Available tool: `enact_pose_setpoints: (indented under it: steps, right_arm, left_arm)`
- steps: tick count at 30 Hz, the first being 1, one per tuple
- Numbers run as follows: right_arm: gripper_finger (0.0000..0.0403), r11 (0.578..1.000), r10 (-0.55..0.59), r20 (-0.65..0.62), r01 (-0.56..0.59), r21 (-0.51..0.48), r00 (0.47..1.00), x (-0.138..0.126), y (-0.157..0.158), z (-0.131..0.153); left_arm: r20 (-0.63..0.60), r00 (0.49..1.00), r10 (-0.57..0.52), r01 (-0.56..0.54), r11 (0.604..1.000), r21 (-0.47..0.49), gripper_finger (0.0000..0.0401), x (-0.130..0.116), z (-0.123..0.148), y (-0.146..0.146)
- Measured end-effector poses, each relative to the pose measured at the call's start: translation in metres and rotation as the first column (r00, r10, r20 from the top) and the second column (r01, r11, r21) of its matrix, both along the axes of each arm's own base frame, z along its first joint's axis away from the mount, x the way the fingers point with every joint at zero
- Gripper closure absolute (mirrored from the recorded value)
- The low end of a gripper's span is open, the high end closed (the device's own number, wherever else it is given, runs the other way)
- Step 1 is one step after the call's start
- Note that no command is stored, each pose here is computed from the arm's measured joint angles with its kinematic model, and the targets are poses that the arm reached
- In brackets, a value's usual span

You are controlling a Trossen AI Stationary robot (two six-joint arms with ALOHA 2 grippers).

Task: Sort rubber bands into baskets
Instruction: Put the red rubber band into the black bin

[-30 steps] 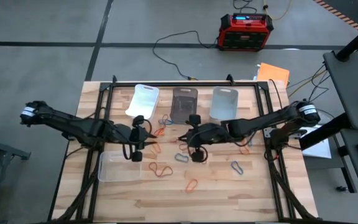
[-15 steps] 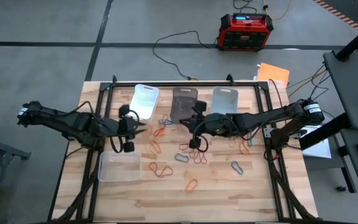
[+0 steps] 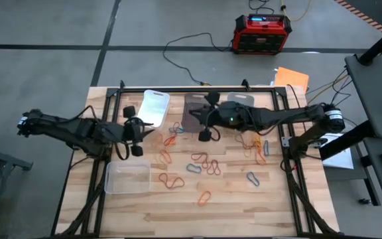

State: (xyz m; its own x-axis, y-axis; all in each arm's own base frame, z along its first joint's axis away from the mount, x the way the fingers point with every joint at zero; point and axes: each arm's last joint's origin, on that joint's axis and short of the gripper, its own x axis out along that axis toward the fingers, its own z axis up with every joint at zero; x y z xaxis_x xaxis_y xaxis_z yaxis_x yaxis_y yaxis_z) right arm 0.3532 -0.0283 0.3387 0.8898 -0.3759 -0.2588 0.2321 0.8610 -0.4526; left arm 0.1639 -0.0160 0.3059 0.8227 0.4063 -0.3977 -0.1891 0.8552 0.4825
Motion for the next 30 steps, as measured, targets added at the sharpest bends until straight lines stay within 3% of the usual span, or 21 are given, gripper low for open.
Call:
enact_pose_setpoints:
  steps: [5, 12, 30]
  right_arm:
    - [0.0394, 0.998, -0.067, 0.012, 0.067, -0.010, 0.998, -0.005, -0.025, 0.005]
    - [0.0394, 0.984, -0.139, 0.020, 0.136, 0.117, 0.990, -0.003, -0.057, -0.007]
    - [0.0394, 0.927, -0.229, -0.288, 0.298, 0.226, 0.930, 0.025, -0.100, -0.104]
  left_arm:
    - [0.047, 0.999, 0.018, -0.018, 1.000, 0.004, 0.0326, -0.005, 0.007, 0.006]
    - [0.134, 0.991, 0.002, 0.008, 0.997, -0.074, 0.0326, -0.006, 0.013, 0.006]
    - [0.101, 0.995, 0.014, -0.001, 0.991, -0.135, 0.0326, 0.011, -0.001, 0.003]
